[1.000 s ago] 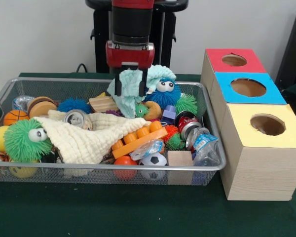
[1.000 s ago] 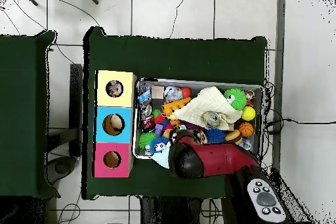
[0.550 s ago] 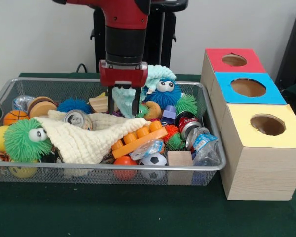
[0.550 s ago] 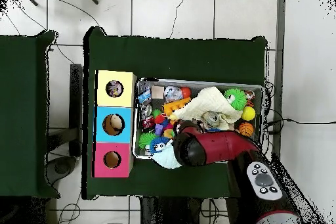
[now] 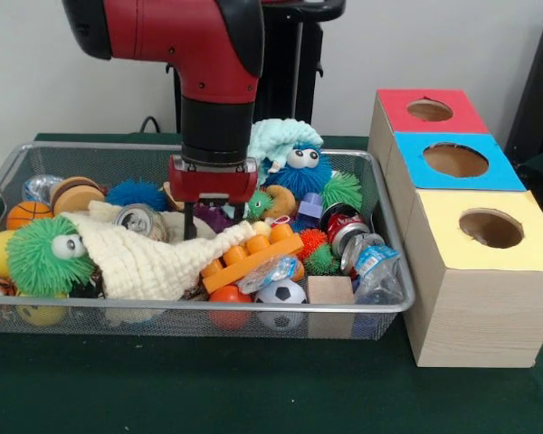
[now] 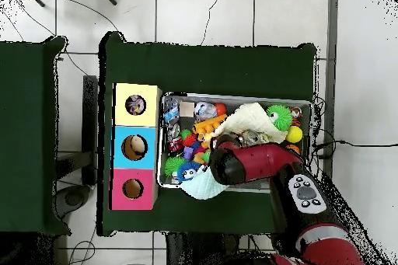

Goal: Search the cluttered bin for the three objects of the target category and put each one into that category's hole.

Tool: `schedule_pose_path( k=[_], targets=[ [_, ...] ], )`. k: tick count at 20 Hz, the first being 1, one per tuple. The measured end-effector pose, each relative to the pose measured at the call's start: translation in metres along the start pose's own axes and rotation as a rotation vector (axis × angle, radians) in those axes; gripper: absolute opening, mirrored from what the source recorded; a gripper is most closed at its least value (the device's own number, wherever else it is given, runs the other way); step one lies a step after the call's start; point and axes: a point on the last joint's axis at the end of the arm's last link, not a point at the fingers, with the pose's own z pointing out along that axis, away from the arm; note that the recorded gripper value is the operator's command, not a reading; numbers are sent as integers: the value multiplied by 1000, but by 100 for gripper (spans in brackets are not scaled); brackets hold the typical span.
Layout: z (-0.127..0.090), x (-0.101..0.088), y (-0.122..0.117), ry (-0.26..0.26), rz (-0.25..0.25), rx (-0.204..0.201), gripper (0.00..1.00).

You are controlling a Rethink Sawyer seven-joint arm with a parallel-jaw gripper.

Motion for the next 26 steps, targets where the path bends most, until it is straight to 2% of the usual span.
schedule_pose_path(
  k=[10,11,16,18,20,23,26],
  targets=[
    [36,2,-8,-8,-65,17,100],
    [39,1,-8,-11,-70,18,0],
    [41,-1,-9,-15,-71,21,0],
    [39,-1,-9,-34,-76,22,0],
    [32,0,-6,-56,-83,20,0],
    [8,0,2,-82,-83,10,0],
    [-14,2,6,-82,-67,6,0]
  ],
)
